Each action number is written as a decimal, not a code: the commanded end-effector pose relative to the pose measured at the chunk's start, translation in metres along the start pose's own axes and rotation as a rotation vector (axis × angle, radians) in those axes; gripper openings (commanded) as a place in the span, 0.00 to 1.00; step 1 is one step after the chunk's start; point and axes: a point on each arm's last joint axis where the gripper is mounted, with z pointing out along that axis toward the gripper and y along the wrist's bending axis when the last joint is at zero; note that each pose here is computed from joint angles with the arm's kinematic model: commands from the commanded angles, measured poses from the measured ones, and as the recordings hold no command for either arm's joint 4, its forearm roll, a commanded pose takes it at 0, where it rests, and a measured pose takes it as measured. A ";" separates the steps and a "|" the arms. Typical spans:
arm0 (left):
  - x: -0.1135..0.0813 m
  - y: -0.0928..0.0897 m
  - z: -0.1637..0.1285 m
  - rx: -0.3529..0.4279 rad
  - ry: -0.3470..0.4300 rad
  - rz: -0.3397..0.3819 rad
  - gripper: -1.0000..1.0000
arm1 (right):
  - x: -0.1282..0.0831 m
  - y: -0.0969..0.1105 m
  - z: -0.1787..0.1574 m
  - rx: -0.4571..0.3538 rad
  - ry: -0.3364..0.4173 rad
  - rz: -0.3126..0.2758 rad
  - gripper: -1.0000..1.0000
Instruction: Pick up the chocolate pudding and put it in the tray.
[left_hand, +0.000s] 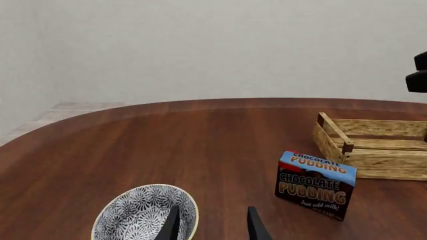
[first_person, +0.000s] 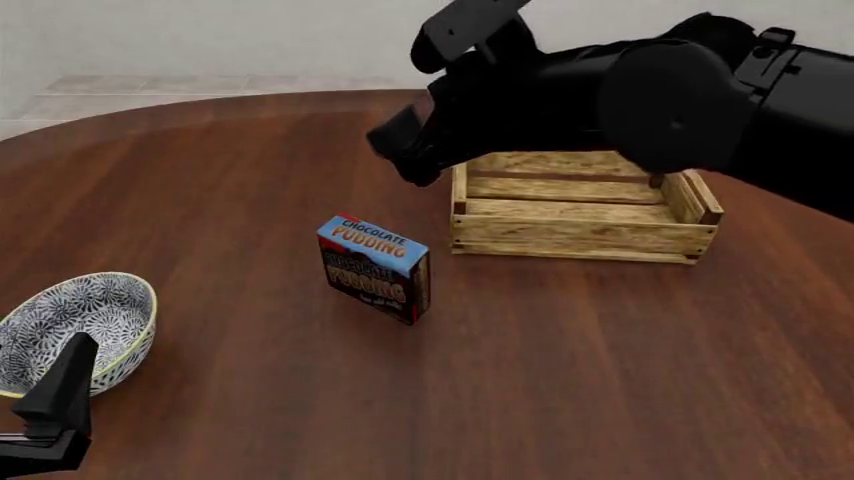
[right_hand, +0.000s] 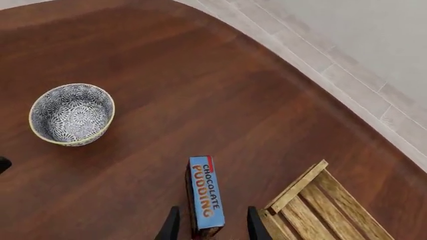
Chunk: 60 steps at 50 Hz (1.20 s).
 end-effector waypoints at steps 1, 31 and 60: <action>0.000 0.000 0.000 0.000 0.000 0.000 1.00 | 0.001 0.007 0.007 -0.028 0.043 -0.024 1.00; 0.000 0.000 0.000 0.000 0.000 0.000 1.00 | 0.006 -0.001 0.017 -0.020 0.101 -0.057 1.00; 0.000 0.000 0.000 0.000 0.000 0.000 1.00 | 0.018 0.002 0.045 -0.038 0.172 -0.046 1.00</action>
